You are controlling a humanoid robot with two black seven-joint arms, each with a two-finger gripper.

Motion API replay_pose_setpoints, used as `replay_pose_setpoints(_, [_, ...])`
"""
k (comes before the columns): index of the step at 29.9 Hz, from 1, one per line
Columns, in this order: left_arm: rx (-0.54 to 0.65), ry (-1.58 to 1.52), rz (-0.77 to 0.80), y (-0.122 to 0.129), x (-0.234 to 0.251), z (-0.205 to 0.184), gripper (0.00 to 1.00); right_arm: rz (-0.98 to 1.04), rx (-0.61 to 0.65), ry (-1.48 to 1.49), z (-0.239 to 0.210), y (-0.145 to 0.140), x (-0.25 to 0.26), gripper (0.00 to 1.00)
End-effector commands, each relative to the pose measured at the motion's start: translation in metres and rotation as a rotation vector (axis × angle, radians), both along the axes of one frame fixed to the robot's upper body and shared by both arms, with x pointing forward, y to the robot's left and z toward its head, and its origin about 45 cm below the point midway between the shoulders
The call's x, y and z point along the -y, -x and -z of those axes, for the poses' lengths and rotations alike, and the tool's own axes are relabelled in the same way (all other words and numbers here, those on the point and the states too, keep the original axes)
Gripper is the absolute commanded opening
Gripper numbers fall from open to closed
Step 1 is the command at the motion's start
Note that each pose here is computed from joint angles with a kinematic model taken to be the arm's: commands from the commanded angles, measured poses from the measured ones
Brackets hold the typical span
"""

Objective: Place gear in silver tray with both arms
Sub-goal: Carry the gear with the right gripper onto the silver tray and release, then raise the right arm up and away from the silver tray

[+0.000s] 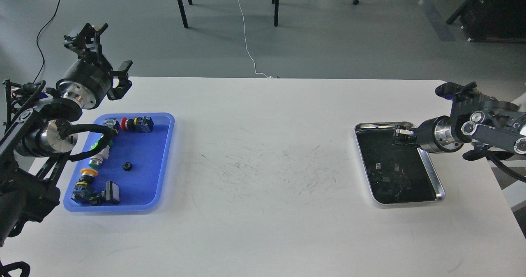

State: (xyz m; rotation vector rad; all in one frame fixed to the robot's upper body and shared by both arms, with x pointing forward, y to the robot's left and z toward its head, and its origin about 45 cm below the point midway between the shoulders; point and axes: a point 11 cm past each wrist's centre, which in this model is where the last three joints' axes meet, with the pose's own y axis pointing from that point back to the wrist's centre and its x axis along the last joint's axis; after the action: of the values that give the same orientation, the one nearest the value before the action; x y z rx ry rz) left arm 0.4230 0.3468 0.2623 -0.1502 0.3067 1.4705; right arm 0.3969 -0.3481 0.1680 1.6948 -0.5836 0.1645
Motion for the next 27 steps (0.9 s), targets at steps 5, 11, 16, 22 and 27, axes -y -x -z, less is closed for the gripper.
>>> replay_pose_setpoints(5, [0.001,0.001,-0.001,0.0,0.0,0.0,0.98,-0.021,0.002,-0.014,0.015,0.0,-0.021,0.02])
replay_pose_setpoints(11, [0.001,0.0,-0.002,0.0,-0.001,-0.001,0.98,-0.033,-0.007,-0.019,0.019,0.001,-0.028,0.24])
replay_pose_setpoints(16, [0.002,-0.008,-0.005,0.0,-0.004,-0.002,0.98,-0.029,-0.006,-0.024,0.015,0.0,-0.027,0.77])
replay_pose_setpoints(22, [0.005,-0.014,-0.008,0.0,-0.006,-0.004,0.98,-0.008,0.034,-0.07,0.0,-0.011,-0.031,0.94])
replay_pose_setpoints(27, [0.005,-0.035,-0.021,0.001,-0.015,-0.007,0.98,0.044,0.139,-0.183,-0.038,-0.034,-0.037,0.95])
